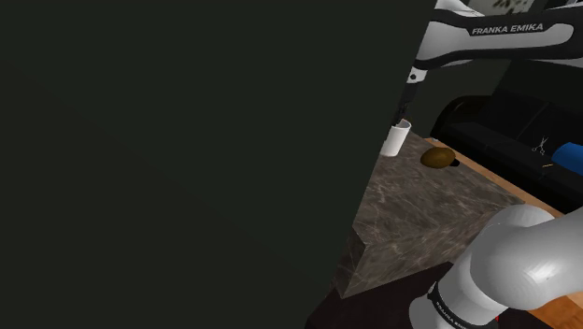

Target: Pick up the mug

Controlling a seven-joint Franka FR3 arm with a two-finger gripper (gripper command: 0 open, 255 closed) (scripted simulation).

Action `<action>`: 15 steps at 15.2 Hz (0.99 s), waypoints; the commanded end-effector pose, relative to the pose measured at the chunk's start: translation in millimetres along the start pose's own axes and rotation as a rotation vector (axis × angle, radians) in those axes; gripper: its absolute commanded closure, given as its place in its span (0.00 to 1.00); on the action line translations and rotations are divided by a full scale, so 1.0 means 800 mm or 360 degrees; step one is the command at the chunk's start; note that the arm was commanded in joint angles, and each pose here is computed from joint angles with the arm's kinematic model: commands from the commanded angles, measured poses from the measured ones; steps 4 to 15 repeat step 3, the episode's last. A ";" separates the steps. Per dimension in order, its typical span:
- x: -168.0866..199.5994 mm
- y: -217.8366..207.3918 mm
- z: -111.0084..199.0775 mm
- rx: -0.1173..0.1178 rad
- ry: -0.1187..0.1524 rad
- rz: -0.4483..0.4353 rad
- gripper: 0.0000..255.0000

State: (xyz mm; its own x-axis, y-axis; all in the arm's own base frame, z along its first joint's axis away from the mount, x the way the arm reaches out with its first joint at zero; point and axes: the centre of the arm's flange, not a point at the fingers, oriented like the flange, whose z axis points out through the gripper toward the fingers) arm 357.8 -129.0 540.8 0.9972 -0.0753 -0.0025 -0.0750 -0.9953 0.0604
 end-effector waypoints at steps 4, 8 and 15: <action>0.000 0.001 -0.015 0.0000 0.0000 0.0000 1.00; 0.000 0.001 -0.015 0.0000 0.0000 0.0000 1.00; 0.000 0.001 -0.015 0.0000 0.0000 0.0000 1.00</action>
